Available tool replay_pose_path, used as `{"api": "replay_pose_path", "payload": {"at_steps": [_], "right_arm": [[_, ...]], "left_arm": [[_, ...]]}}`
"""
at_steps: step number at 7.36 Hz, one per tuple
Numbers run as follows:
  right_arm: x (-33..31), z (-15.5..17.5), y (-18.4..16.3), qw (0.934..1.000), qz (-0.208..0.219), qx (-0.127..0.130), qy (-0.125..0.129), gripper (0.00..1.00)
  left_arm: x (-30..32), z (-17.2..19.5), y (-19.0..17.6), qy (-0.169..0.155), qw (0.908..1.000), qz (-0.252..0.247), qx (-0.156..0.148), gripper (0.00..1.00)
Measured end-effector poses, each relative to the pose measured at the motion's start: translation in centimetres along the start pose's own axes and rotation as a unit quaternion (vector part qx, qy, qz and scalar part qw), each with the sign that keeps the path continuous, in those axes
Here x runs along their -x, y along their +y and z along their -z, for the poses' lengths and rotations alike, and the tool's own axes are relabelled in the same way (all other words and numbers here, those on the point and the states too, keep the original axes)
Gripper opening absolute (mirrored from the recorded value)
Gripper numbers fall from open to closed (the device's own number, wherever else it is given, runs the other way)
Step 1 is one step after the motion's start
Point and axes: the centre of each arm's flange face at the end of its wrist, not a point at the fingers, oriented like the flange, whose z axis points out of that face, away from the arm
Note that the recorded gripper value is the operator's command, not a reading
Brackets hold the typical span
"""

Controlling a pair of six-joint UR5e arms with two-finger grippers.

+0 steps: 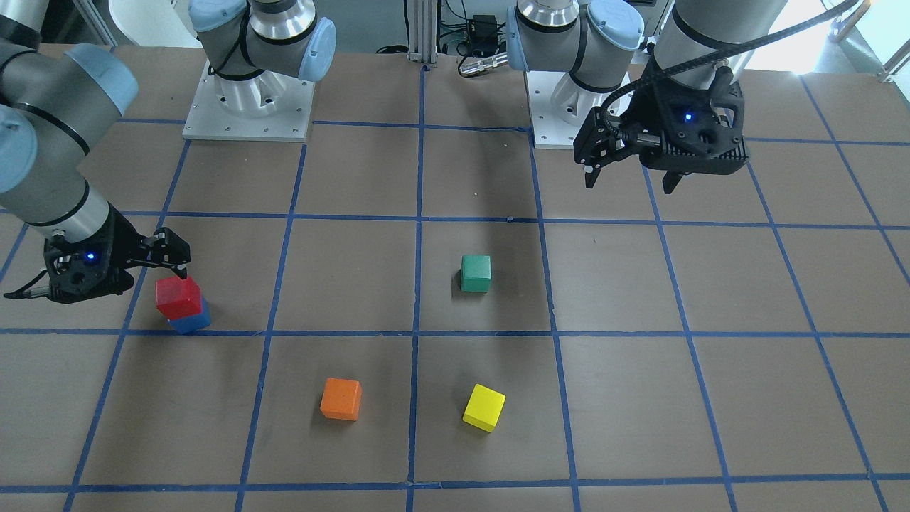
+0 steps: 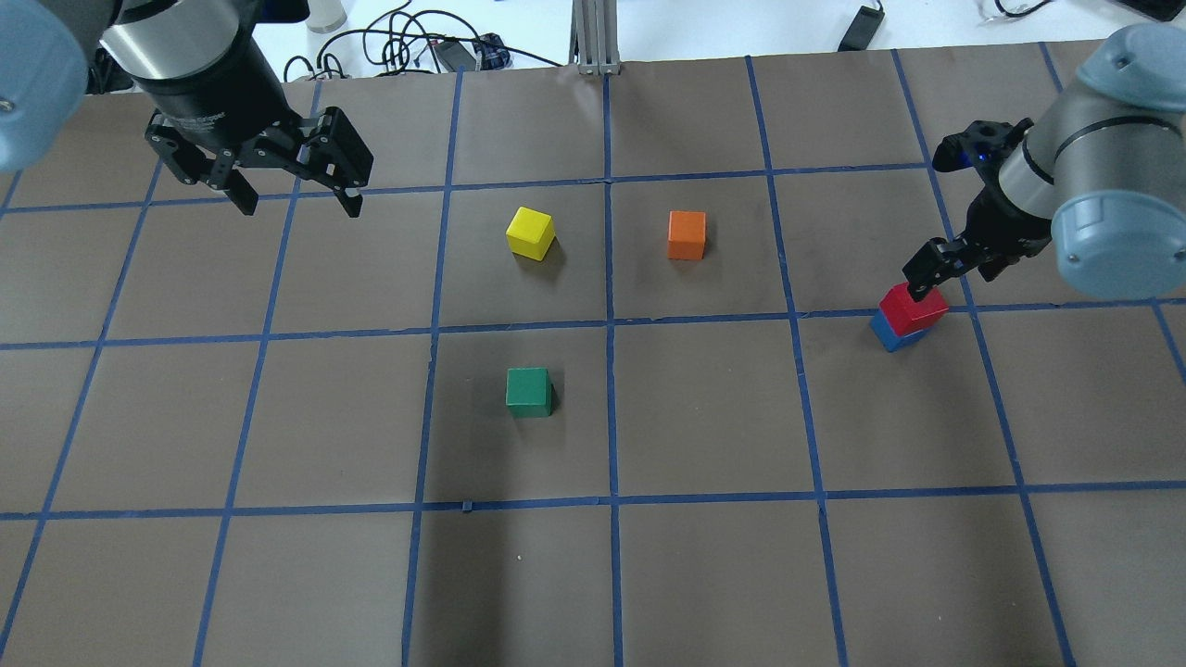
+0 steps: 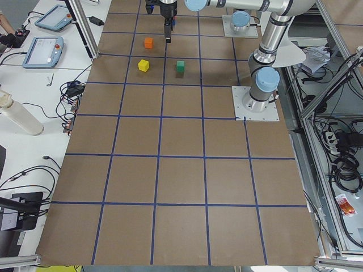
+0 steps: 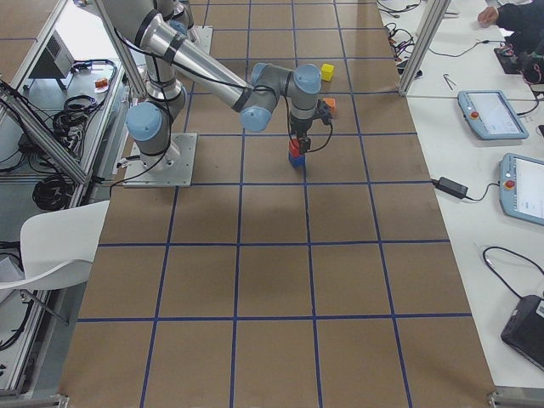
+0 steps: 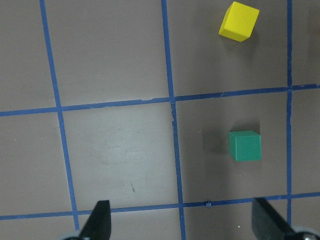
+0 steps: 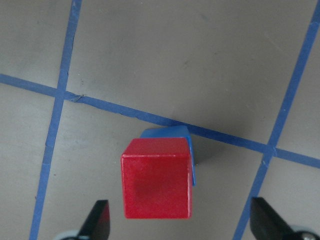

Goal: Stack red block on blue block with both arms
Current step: 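Open the right gripper to release the red cube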

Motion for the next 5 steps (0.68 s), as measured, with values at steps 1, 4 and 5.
{"api": "replay_pose_path", "payload": {"at_steps": [1, 4, 5], "right_arm": [[0.5, 3.2, 0.6, 0.9998, -0.015, 0.011, -0.003, 1.00], [3.9, 11.2, 3.8, 0.9927, -0.118, 0.022, -0.010, 1.00], [5.6, 12.7, 4.5, 0.9895, -0.142, 0.023, -0.011, 1.00]], "left_arm": [[0.0, 0.0, 0.0, 0.000, 1.0000, 0.000, 0.000, 1.00], [0.0, 0.0, 0.0, 0.000, 1.0000, 0.000, 0.000, 1.00], [0.0, 0.0, -0.1, 0.000, 1.0000, 0.000, 0.000, 1.00]]}}
